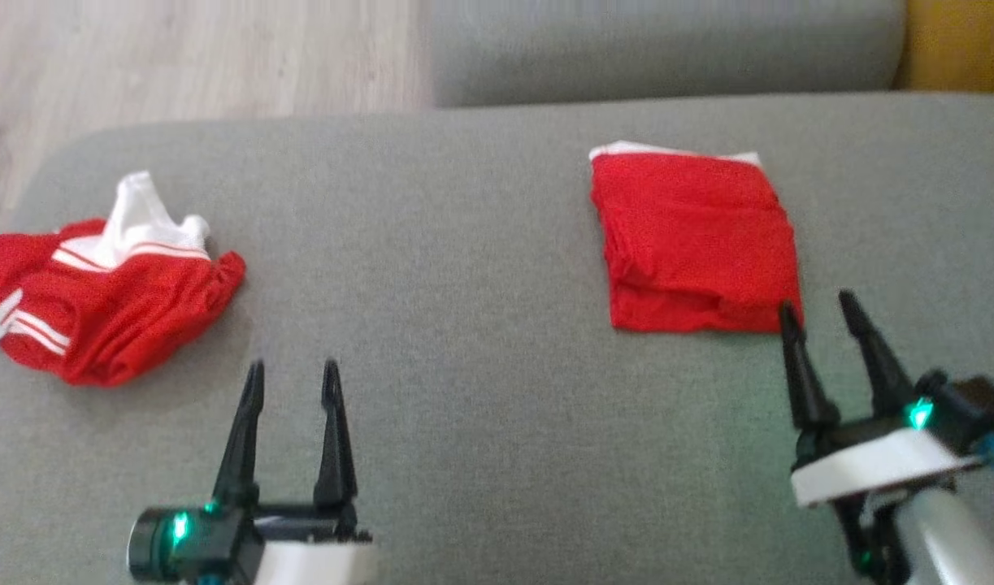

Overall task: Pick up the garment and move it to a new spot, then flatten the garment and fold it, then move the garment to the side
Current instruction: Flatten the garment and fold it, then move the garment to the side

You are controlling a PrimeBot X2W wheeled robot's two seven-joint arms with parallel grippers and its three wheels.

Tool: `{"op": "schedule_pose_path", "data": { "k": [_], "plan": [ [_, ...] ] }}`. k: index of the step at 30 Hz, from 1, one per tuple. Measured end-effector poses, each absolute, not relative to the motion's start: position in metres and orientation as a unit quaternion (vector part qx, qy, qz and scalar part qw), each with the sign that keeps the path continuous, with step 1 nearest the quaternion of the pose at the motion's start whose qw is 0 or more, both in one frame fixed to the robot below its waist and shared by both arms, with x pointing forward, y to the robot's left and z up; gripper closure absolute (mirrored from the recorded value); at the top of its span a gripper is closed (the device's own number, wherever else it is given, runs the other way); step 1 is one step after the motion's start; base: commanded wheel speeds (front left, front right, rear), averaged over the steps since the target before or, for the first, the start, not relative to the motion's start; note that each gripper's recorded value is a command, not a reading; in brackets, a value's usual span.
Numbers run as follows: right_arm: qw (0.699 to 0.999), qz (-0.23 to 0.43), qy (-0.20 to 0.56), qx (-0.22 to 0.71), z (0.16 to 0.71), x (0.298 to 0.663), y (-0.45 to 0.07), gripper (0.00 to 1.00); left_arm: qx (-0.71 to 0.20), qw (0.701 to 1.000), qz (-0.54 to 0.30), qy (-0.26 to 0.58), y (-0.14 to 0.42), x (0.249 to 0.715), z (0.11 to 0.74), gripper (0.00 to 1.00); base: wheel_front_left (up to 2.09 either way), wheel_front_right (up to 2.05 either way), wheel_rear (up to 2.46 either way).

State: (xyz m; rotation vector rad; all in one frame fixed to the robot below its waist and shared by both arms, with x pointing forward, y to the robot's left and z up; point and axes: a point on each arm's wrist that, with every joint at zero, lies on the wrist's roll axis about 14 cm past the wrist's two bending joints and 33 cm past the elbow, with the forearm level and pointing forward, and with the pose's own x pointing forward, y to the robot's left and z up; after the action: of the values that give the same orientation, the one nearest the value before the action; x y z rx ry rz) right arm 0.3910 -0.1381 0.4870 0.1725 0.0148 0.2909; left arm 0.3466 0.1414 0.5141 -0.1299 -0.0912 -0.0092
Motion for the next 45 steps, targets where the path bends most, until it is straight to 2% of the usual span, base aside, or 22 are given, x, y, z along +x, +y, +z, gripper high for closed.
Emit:
{"op": "schedule_pose_path", "data": {
  "k": [7,19,45],
  "plan": [
    [0.987,0.143,0.015,0.071,0.479,0.357,-0.128,0.0,-0.049,0.998,0.003,-0.031,0.148,0.319,0.503,0.0,0.0,0.0,0.0],
    [0.988,0.139,0.012,0.069,0.48,0.342,-0.124,0.0,-0.045,0.999,0.001,-0.01,0.15,0.309,0.488,0.0,0.0,0.0,0.0],
    [0.99,0.12,0.03,0.063,0.467,0.34,-0.132,0.0,-0.044,0.999,-0.012,0.012,0.144,0.318,0.476,0.0,0.0,0.0,0.0]
  ]
}}
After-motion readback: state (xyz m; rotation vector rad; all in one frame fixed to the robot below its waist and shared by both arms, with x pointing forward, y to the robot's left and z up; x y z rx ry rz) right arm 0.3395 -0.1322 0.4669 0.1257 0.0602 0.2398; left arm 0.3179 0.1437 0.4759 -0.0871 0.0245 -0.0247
